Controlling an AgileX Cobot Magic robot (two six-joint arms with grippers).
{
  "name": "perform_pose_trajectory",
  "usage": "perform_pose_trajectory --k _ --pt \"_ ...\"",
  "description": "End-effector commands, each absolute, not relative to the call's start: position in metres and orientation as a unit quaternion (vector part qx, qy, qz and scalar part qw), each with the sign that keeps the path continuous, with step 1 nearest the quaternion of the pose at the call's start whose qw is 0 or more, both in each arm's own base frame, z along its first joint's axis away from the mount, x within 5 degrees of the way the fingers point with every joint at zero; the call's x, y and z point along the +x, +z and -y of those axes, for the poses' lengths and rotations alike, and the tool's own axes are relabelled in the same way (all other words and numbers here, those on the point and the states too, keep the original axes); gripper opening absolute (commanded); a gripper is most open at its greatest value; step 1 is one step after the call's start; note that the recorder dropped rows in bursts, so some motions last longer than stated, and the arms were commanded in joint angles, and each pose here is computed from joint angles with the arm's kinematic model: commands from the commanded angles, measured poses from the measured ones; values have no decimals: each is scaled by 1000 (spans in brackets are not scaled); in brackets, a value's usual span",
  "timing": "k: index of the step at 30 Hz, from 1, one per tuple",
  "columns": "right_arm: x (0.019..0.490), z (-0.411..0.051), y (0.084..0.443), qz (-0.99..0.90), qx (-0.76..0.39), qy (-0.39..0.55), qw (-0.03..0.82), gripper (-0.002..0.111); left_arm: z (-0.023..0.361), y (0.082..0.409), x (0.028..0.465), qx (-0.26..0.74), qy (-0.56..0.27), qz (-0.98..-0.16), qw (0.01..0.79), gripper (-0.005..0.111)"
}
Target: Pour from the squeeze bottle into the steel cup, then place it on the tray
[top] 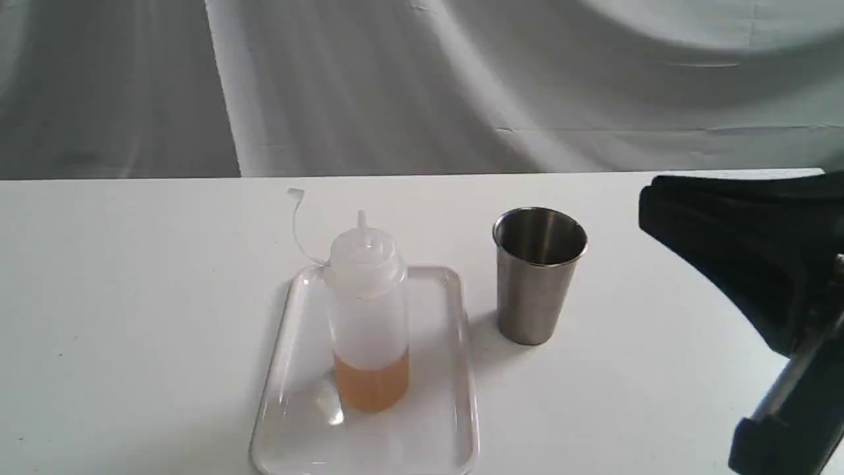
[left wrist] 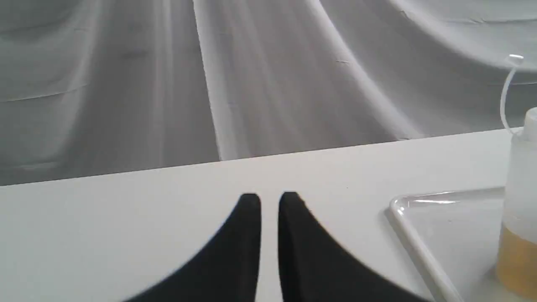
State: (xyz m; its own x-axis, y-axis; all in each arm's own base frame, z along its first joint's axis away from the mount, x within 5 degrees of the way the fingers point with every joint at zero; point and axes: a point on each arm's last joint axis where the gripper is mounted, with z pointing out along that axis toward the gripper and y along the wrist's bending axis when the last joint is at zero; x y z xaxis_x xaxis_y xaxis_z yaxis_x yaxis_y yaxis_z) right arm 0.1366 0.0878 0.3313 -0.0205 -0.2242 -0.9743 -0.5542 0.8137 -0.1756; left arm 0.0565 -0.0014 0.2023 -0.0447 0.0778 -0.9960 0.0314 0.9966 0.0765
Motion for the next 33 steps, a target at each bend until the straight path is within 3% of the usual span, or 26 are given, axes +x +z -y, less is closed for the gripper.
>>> perform_pose_trajectory --k 1,11,24,33 --pt "136 -87 330 -708 -272 134 638 0 2 201 56 39 14 -722 691 8" --pt "123 -70 328 -715 -214 154 648 0 2 201 56 39 14 -722 691 8" --pt "82 -14 303 -703 -83 33 706 0 2 201 56 39 14 -722 691 8" --pt "56 -2 277 -734 -29 -22 678 0 2 201 56 37 13 -722 691 8"
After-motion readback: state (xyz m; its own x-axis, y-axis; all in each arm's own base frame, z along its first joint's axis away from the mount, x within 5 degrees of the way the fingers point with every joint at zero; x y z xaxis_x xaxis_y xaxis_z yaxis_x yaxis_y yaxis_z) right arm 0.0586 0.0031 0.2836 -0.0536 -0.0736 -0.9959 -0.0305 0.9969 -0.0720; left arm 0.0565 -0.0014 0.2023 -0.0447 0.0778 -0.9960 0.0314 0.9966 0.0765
